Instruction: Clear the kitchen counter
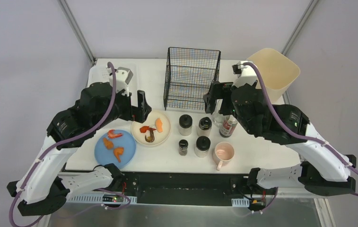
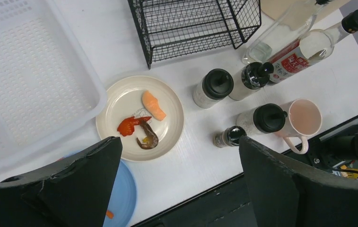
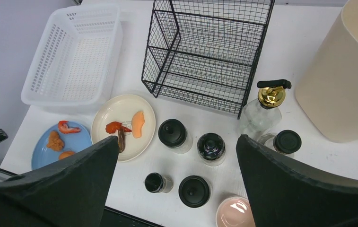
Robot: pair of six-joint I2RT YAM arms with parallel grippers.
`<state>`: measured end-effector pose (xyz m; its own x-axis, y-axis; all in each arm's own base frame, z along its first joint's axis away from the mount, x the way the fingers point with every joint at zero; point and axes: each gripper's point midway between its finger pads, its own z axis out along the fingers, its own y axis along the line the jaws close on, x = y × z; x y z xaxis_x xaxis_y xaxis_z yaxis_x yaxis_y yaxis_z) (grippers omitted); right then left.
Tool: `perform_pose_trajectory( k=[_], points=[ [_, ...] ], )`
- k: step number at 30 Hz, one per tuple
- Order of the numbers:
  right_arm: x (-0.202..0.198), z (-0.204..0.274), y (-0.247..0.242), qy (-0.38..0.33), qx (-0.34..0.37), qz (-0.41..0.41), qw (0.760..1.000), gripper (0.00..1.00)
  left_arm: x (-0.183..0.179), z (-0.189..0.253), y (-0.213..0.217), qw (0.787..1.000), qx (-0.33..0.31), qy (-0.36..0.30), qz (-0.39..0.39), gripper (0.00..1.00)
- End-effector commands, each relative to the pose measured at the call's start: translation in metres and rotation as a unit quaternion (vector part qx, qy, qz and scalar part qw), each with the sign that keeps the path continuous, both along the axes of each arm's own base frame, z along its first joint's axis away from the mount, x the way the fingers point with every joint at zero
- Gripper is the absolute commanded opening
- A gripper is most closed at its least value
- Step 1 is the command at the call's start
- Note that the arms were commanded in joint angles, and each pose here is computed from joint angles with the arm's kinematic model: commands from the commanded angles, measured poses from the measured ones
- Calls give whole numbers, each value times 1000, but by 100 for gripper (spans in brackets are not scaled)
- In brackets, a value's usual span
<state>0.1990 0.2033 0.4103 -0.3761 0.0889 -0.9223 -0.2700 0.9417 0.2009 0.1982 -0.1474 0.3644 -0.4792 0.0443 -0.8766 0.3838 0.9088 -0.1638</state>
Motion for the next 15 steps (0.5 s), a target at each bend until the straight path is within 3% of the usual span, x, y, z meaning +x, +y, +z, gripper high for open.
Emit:
perform_pose_trajectory(
  k=[1, 8, 15],
  points=[
    [1, 13, -5, -12, 12, -12, 1000, 99, -6, -9, 6, 1000, 11, -5, -9, 100],
    [-10, 12, -19, -14, -10, 19, 1000, 99, 1, -32, 23, 998, 43, 2, 42, 100],
    [-5, -2, -53, -16, -35, -57, 998, 99, 4, -50, 30, 996, 57, 15, 65, 100]
  ],
)
